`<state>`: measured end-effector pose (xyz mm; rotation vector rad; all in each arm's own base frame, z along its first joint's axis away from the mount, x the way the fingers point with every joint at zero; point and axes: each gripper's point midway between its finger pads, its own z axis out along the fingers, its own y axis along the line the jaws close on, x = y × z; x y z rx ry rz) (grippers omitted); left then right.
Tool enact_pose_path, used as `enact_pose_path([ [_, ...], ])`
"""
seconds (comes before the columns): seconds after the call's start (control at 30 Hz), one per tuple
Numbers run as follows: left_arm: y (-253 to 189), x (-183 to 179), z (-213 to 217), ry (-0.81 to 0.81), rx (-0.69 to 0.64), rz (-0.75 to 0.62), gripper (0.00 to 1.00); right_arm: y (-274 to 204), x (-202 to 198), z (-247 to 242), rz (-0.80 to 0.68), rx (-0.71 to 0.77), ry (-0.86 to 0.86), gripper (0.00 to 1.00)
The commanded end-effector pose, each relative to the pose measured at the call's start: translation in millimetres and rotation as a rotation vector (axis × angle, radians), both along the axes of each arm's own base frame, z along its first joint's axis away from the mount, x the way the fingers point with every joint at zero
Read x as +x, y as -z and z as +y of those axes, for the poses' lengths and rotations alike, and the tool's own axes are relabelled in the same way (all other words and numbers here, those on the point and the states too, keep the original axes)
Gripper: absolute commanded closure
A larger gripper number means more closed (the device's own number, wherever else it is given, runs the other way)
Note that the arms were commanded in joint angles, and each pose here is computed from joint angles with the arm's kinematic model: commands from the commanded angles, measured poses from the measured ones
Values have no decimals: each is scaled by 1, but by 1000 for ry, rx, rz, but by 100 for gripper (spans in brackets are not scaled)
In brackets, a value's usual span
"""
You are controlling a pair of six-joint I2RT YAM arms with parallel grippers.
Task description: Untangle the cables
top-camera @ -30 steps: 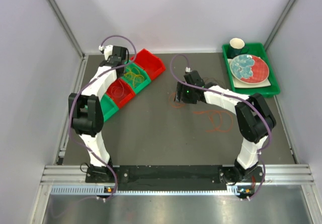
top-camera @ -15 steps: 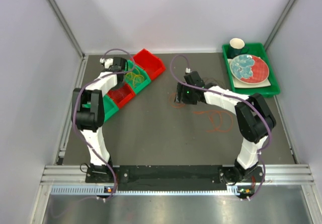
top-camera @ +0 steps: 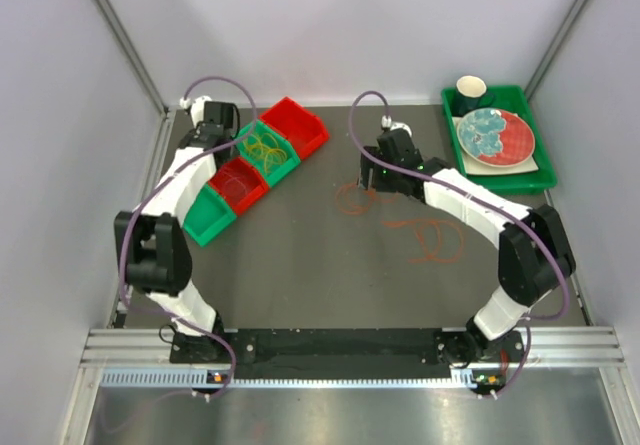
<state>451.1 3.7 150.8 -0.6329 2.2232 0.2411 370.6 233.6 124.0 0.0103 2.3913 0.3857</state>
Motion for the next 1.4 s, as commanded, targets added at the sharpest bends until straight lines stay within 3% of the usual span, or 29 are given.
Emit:
enact_pose_path([
  [0.0, -71, -12, -1, 35, -8, -172, 54, -28, 16, -30, -92, -100, 62, 25],
  [0.17, -102, -22, -21, 144, -83, -239, 40, -7, 6, -49, -48, -140, 109, 24],
  [0.43, -123, -38, -82, 336, -228, -303, 39, 40, -34, -52, 61, -61, 171, 26],
  [0.53, -115, -40, -101, 385, -251, -296, 39, 53, -40, -43, 86, -71, 167, 34],
  [0.63, -106, -40, -109, 398, -267, -273, 41, 57, -40, -38, 92, -64, 170, 56],
  [0.67, -105, -41, -112, 404, -270, -271, 42, 52, -40, -36, 81, -57, 164, 76],
  [0.73, -100, -41, -114, 408, -270, -263, 43, 44, -40, -33, 62, -52, 151, 100],
  [0.93, -99, -40, -116, 410, -277, -261, 43, 12, -47, -26, -3, -31, 110, 100],
  [1.07, -100, -40, -117, 420, -275, -264, 43, 8, -55, -45, -50, -81, 114, 32],
  [1.1, -100, -40, -116, 418, -276, -263, 43, 7, -55, -45, -56, -89, 100, 27],
  [1.23, -95, -39, -120, 425, -291, -249, 43, 19, -60, -40, -34, -140, -25, 25],
  [1.37, -93, -40, -118, 428, -278, -240, 43, 32, -64, -31, -37, -184, -172, 31],
])
